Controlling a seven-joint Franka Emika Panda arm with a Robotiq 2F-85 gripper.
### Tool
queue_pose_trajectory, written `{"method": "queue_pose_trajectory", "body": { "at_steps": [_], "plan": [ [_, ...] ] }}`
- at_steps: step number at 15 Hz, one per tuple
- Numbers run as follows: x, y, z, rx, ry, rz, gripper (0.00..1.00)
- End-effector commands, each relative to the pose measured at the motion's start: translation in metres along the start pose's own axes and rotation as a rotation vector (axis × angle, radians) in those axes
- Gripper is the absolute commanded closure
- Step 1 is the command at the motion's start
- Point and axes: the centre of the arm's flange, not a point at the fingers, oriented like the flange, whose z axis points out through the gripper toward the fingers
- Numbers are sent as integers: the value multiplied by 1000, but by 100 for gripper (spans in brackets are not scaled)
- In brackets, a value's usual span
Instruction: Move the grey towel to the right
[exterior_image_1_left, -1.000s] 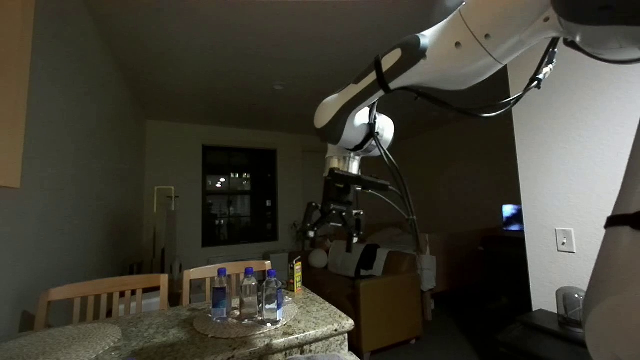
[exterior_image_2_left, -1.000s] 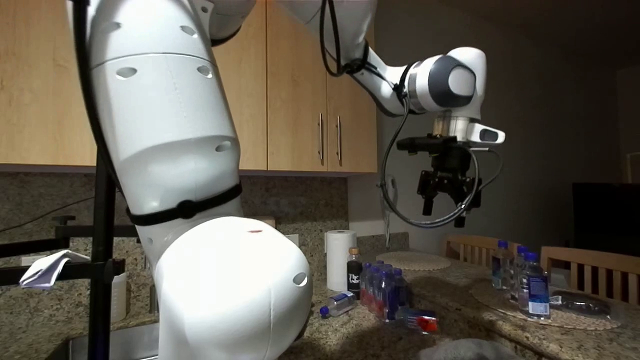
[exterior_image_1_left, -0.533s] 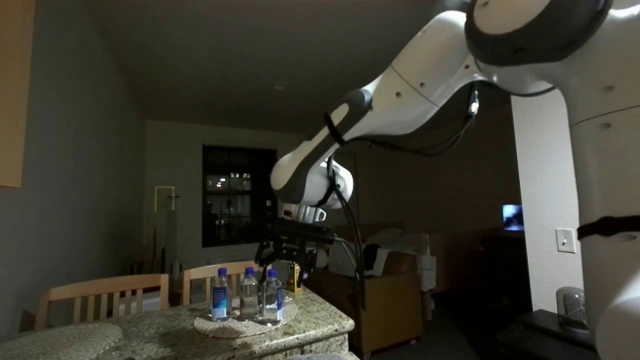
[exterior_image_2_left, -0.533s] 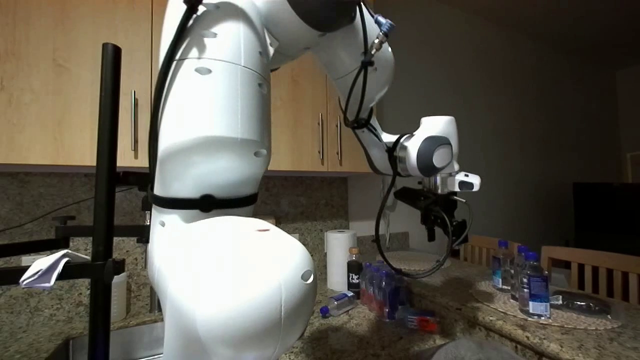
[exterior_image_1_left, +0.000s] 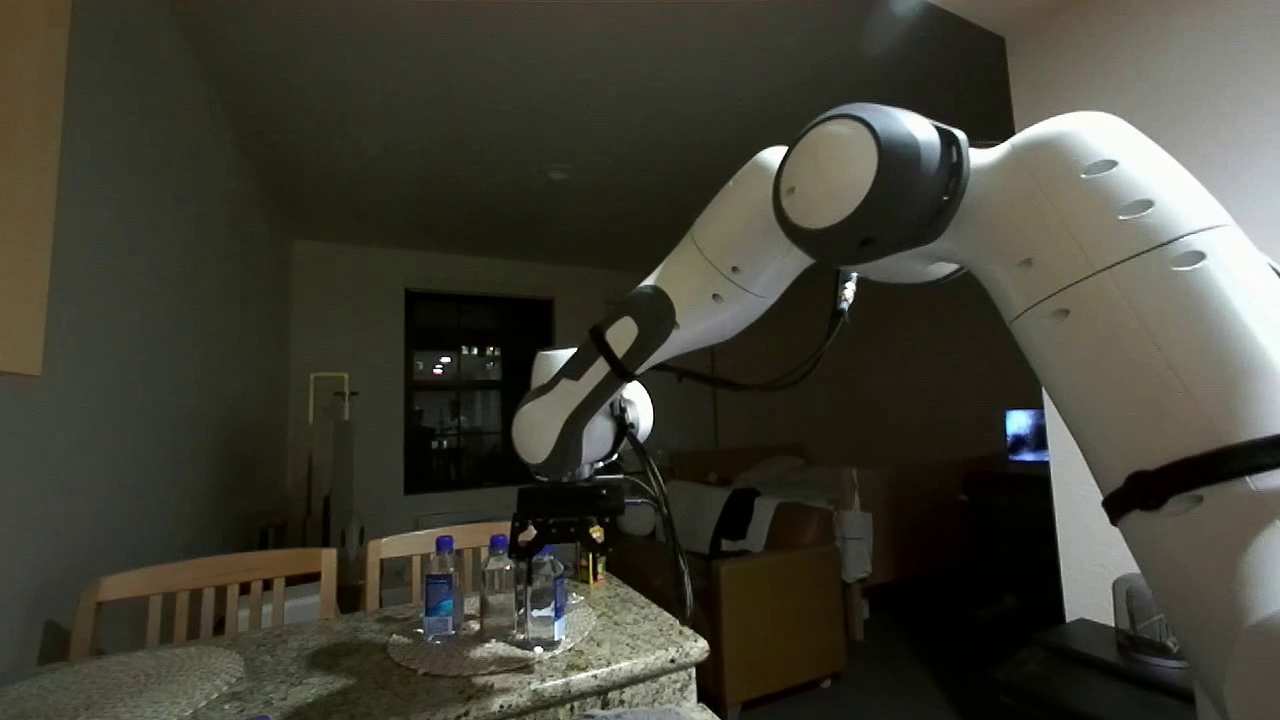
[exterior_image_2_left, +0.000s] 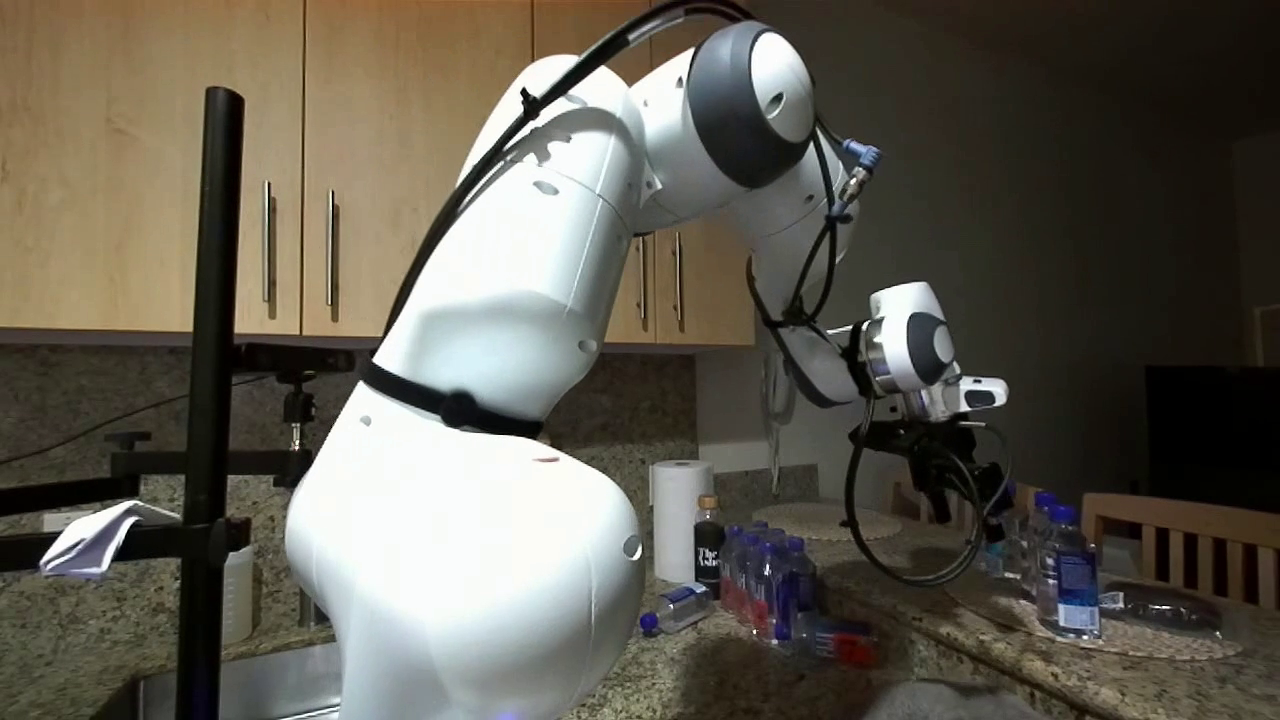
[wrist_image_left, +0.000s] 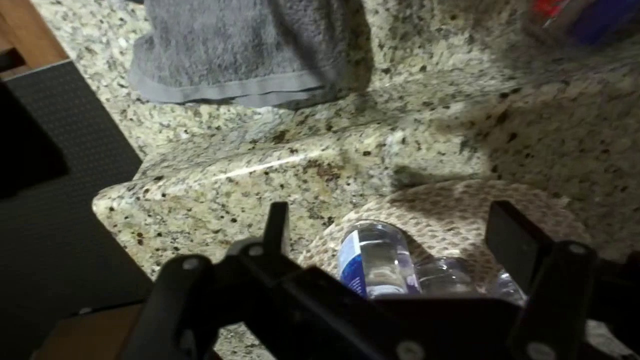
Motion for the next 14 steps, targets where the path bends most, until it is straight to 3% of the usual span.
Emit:
{"method": "queue_pose_trajectory", "body": {
  "at_steps": [1,6,14],
  "plan": [
    [30,-15,6,-154,-44,11,0],
    [32,21,6,-292,-134,156,0],
    [12,70,13,-400,-165,431,0]
  ]
}}
